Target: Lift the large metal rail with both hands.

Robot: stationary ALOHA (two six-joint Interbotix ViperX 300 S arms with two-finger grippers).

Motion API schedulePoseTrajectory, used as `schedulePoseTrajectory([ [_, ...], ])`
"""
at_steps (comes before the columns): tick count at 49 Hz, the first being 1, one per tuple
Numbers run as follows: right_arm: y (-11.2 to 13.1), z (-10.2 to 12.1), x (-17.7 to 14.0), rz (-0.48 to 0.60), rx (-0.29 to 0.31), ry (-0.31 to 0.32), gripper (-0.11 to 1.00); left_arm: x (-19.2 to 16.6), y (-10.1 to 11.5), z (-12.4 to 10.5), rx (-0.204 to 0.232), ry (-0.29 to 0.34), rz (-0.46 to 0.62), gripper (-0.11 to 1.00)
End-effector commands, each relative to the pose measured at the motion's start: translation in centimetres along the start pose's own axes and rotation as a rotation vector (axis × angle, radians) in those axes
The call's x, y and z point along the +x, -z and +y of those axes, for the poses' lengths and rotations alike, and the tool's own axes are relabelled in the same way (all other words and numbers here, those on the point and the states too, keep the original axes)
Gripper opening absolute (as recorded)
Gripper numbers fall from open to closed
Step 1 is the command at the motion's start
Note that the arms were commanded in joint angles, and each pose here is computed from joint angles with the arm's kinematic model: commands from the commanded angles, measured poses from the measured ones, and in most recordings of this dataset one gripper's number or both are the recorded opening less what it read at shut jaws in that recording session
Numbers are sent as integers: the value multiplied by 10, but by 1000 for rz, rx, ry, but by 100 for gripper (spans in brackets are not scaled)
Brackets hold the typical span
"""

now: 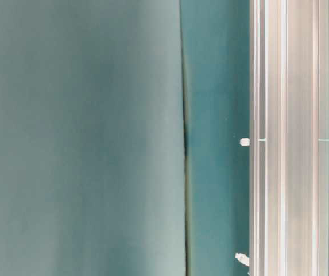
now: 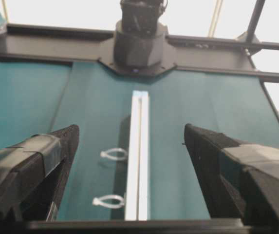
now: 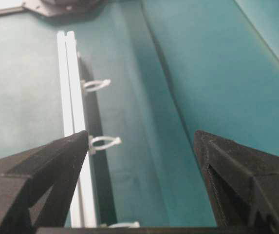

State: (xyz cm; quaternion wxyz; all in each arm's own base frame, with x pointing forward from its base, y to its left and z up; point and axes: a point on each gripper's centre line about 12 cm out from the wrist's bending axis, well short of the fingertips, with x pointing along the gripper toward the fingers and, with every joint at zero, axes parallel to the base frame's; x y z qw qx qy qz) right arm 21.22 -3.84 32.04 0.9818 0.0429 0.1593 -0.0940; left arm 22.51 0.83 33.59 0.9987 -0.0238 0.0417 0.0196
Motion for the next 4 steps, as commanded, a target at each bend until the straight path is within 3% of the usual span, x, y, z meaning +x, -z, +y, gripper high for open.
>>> schedulePoseTrajectory([
  [1,-3,-1,-1,-14,5,3,91,0,-6,0,3,-1,-18,95],
  [4,-4,-1,-2,-20,5,3,91,0,-6,0,3,1,-18,95],
])
